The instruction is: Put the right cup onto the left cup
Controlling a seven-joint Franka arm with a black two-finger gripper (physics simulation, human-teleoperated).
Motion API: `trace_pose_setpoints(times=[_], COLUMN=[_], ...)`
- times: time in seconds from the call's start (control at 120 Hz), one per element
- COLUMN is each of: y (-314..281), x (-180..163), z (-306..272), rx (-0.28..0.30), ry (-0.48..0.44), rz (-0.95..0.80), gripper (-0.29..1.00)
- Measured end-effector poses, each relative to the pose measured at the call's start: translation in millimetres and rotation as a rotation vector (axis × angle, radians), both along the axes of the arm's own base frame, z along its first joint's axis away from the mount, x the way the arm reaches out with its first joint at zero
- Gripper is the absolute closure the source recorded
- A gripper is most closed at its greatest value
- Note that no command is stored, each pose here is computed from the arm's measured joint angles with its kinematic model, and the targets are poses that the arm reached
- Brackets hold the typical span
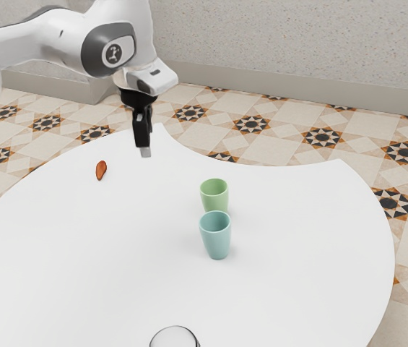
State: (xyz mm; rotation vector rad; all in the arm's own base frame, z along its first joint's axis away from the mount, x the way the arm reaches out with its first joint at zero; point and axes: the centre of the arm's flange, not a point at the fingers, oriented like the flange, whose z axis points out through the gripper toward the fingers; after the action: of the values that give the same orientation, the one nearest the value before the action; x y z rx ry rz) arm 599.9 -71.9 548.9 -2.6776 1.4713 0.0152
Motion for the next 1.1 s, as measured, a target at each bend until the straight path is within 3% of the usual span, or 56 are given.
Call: trace_pose_setpoints(times=[0.342,0.933,1.1], y=[-86.3,-133.8,-135.9], x=[-30.2,0.7,4.6], z=[-91.8,-201.8,-216.8], rx=[0.003,0.039,0.034], ry=[0.046,0.002,-0.009], rz=[-0.126,-0.157,-0.147], gripper=[0.0,0.0,0.15])
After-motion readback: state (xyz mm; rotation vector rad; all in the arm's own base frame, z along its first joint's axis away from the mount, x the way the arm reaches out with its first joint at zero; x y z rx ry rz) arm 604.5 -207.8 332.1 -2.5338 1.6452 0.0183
